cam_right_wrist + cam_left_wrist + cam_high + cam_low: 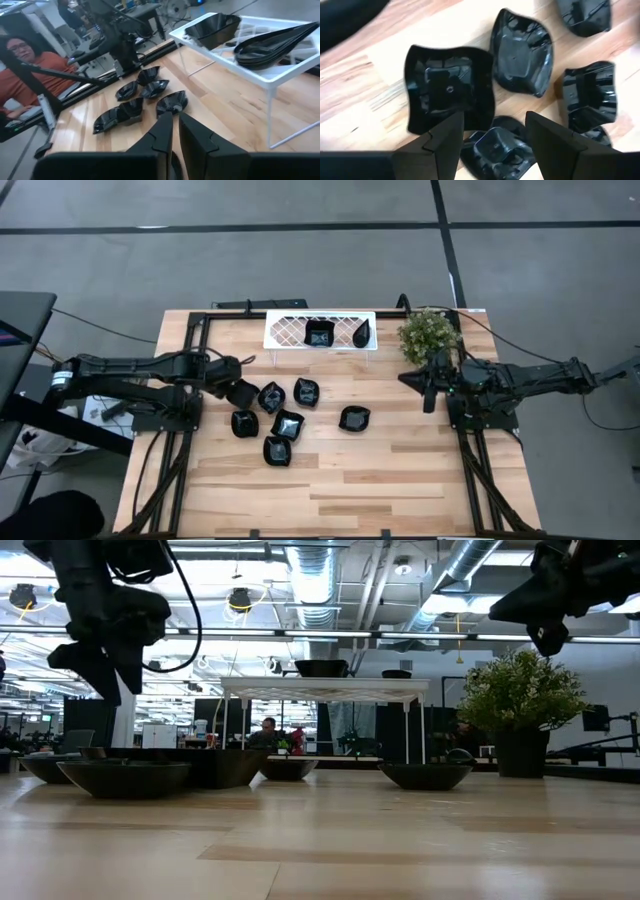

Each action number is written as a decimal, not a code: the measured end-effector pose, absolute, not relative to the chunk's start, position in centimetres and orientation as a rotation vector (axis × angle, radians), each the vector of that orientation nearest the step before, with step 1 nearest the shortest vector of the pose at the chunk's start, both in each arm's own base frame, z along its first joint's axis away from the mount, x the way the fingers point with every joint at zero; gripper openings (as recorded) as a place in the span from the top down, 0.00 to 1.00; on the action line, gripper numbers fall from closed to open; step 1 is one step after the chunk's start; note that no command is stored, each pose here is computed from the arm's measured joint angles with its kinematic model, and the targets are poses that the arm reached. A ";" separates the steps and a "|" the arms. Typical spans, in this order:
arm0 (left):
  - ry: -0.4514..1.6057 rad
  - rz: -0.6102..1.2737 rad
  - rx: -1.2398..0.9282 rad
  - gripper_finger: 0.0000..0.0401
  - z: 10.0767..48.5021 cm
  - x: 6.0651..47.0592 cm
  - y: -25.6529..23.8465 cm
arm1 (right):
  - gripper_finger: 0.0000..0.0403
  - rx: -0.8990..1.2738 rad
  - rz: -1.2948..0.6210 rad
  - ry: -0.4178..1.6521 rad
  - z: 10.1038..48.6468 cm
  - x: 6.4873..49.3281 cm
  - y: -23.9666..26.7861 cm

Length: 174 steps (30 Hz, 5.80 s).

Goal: Pick & Place Mini shaped plates
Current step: Stack the distorted square plate on top of the distorted square plate on the shelf

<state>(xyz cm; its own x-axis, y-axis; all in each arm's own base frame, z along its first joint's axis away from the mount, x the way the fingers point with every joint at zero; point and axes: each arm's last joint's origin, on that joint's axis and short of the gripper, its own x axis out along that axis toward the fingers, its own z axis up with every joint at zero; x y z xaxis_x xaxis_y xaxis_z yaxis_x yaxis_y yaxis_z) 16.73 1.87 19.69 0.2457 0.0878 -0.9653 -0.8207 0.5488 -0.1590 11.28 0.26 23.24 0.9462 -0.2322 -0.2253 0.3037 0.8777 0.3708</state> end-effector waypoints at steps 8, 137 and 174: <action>1.041 0.609 -0.792 0.47 20.1 18.2 1.2 | 0.93 0.409 -0.315 0.167 23.3 11.3 0.2; 1.197 0.816 -0.729 0.47 13.4 19.5 -0.8 | 0.93 0.406 -0.333 0.162 23.3 11.2 0.1; 1.204 0.827 -0.710 0.67 12.7 18.9 -0.7 | 0.94 0.434 -0.336 0.157 23.3 11.2 0.1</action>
